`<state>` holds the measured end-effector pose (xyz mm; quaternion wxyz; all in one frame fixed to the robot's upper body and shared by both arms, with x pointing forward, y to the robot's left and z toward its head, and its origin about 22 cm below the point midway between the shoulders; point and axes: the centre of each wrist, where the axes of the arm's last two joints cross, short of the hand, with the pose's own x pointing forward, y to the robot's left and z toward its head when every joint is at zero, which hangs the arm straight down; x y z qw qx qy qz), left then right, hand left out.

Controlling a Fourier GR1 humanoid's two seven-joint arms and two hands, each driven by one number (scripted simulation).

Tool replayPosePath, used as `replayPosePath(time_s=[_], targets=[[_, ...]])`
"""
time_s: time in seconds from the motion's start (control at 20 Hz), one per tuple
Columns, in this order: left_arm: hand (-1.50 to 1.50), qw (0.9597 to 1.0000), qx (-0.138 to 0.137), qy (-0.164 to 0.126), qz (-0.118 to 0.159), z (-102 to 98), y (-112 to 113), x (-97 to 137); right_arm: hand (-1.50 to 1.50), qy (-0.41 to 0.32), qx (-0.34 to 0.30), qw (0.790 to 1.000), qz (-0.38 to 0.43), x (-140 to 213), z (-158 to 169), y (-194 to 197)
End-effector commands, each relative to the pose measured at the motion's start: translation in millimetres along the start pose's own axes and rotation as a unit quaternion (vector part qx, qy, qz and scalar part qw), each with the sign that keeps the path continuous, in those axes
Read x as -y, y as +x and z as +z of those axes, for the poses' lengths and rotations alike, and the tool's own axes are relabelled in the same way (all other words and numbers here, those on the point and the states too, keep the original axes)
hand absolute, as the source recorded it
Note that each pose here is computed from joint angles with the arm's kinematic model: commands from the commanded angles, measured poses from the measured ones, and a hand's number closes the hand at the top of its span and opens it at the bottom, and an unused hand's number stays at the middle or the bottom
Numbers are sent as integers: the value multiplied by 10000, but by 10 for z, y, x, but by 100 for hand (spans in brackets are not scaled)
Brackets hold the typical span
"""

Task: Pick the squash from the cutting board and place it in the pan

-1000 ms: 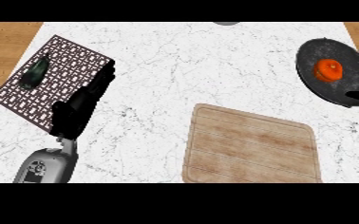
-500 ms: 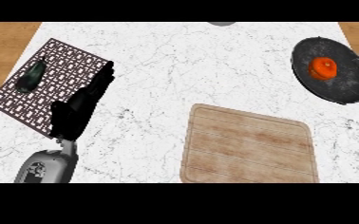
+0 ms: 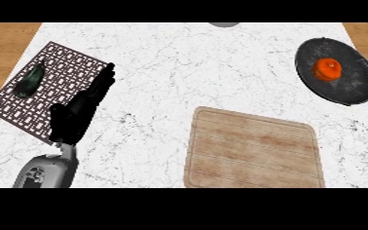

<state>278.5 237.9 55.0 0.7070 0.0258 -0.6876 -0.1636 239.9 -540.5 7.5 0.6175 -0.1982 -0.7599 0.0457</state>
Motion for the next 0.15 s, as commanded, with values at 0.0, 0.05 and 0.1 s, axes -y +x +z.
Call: replayPosePath(time_s=[0.0,0.05,0.1], targets=[[0,10000,-35,22,-50,72,-35,-26,-150,263,603,9967,-468,-12,198,-119],[0,10000,26,73,-53,-7,-85,-24,-150,292,529,9974,-390,-44,278,-176],[0,10000,-32,-15,-86,9,-47,-45,-150,209,541,9975,-392,-33,184,-121]])
